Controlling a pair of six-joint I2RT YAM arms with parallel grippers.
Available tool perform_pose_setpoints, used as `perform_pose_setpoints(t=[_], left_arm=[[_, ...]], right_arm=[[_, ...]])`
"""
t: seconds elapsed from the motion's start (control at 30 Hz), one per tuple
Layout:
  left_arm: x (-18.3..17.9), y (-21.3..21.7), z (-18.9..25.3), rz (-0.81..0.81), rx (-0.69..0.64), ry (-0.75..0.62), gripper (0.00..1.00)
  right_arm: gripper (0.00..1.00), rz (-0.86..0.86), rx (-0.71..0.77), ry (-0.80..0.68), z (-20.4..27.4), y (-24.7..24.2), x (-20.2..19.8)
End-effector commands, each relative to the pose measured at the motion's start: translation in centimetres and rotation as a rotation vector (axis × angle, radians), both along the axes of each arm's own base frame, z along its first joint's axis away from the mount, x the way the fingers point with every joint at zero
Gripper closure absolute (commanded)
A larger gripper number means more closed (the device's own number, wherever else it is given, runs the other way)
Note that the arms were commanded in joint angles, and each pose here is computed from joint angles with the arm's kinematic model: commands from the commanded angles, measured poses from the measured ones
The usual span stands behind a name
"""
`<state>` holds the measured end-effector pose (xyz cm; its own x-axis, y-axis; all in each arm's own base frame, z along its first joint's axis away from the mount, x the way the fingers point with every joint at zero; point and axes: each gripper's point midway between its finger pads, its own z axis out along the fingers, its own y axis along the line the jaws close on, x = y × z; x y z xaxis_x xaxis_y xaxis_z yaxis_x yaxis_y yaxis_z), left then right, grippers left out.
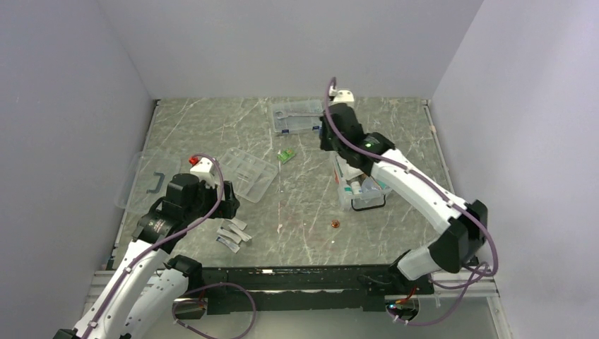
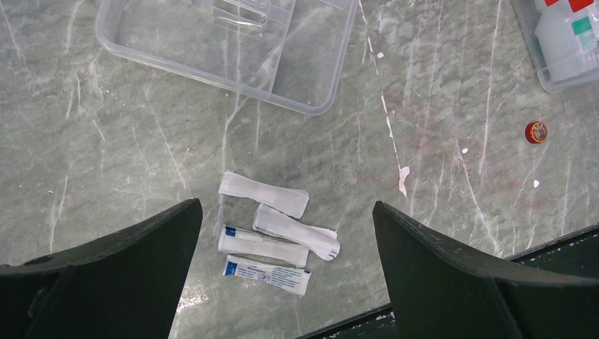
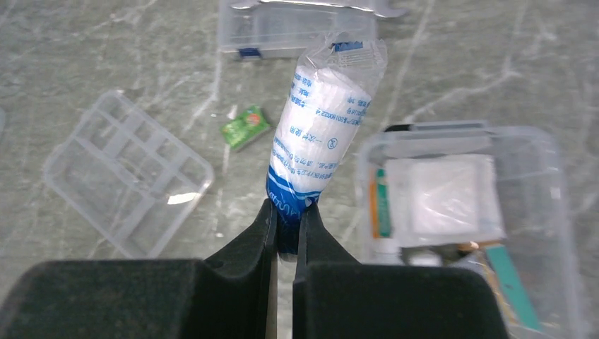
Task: Organize the medicine kit
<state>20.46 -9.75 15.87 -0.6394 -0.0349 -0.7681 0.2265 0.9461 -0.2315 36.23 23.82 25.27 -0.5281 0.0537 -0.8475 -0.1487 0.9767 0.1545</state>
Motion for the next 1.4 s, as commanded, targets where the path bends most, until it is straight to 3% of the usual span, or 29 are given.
perform_pose_setpoints(t=[0.0, 0.27, 0.7, 1.1, 1.37], left_arm=[[0.6, 0.0, 2.2, 0.008, -0.014, -0.065, 0.01], [0.6, 0.0, 2.2, 0.010, -0.014, -0.063, 0.01], [0.7, 0.1, 2.1, 0.017, -0.009, -0.058, 0.01], [0.7, 0.1, 1.9, 0.018, -0.004, -0.050, 0.01], [0.8, 0.1, 1.9, 0.016, -0.006, -0.052, 0.01]], right_arm=[[1.00, 0.053, -0.101, 0.007, 0.0, -4.0, -1.2], [1.00, 0.071, -0.177, 0.121, -4.7, -8.3, -2.7], [1.00, 0.070, -0.172, 0.300, -12.2, -9.7, -3.5], [1.00, 0.089, -0.139, 0.334, -15.6, -9.1, -2.4], [0.77, 0.088, -0.142, 0.372, -17.3, -8.8, -2.3]])
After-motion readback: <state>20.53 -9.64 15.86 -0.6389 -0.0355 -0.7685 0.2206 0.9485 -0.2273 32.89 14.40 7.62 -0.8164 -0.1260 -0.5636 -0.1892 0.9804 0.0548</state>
